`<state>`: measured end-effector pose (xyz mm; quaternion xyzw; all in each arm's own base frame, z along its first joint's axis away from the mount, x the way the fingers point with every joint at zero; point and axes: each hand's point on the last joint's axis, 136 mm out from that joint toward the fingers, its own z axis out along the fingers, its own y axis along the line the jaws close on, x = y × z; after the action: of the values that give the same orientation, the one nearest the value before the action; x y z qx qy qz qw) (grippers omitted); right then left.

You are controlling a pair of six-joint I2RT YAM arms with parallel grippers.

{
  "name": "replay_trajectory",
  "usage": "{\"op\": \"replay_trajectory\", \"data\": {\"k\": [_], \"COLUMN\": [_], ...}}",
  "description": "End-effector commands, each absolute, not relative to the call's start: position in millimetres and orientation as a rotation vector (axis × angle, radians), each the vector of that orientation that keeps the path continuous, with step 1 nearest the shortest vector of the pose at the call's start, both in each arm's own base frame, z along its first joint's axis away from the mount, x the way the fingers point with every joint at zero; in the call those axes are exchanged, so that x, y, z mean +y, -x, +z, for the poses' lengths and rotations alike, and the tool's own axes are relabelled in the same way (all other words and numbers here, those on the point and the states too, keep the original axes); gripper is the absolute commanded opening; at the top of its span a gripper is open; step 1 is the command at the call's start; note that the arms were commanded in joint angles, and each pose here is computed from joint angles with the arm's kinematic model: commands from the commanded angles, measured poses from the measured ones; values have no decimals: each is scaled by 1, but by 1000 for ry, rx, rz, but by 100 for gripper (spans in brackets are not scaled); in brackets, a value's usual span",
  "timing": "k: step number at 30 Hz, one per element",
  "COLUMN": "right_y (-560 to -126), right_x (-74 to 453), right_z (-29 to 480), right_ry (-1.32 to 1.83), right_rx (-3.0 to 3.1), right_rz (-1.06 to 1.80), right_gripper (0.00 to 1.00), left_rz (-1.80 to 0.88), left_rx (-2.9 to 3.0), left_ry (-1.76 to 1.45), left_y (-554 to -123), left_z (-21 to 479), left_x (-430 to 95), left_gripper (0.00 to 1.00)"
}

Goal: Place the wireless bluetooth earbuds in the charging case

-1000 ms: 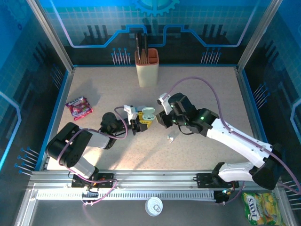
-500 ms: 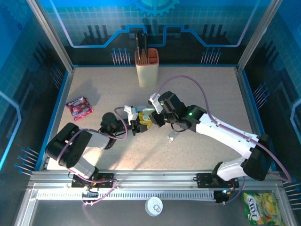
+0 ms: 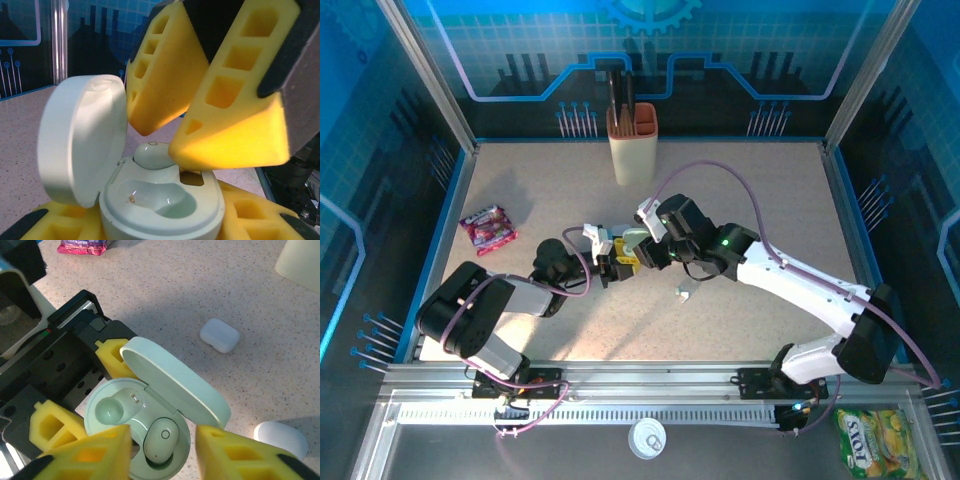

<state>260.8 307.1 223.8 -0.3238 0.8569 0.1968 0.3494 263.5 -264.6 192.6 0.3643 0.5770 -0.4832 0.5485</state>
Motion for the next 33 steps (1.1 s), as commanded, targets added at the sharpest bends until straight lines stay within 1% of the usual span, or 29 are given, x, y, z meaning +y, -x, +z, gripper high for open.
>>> {"op": "replay_trajectory", "data": {"k": [1,4,7,12,15,20,26,28,30,33], "right_y": [-257,-254,-251,-255,-263,-269,-265,-263,-262,-258], "right_x": [306,301,293,262,237,205,212,215,216,216], "right_z": [253,264,268,257,232,162,100,83,72,61], "right_ry": [786,722,659,490,327,126,117,117,135,195], "right_rx": [2141,2115,2113,2139,2182,2361,2582,2642,2681,2714], "right_rz": [598,717,796,775,779,745,727,702,626,458], "right_gripper": [43,48,49,49,49,48,47,45,44,44], "left_rz": [-1120,-1105,-1080,-1026,-1018,-1025,-1024,-1020,-1016,-983], "left_rx": [1285,1266,1240,1210,1213,1218,1223,1225,1246,1339], "left_ry": [-903,-939,-977,-997,-988,-980,-969,-961,-925,-768], "left_y": [-256,-252,-248,-246,-247,-246,-243,-243,-247,-268], "left_z": [208,204,201,201,201,202,203,204,204,202], "left_x": [-264,-265,-265,-262,-261,-259,-255,-254,-250,-230], "left_gripper": [29,29,29,29,29,29,29,29,29,30]}}
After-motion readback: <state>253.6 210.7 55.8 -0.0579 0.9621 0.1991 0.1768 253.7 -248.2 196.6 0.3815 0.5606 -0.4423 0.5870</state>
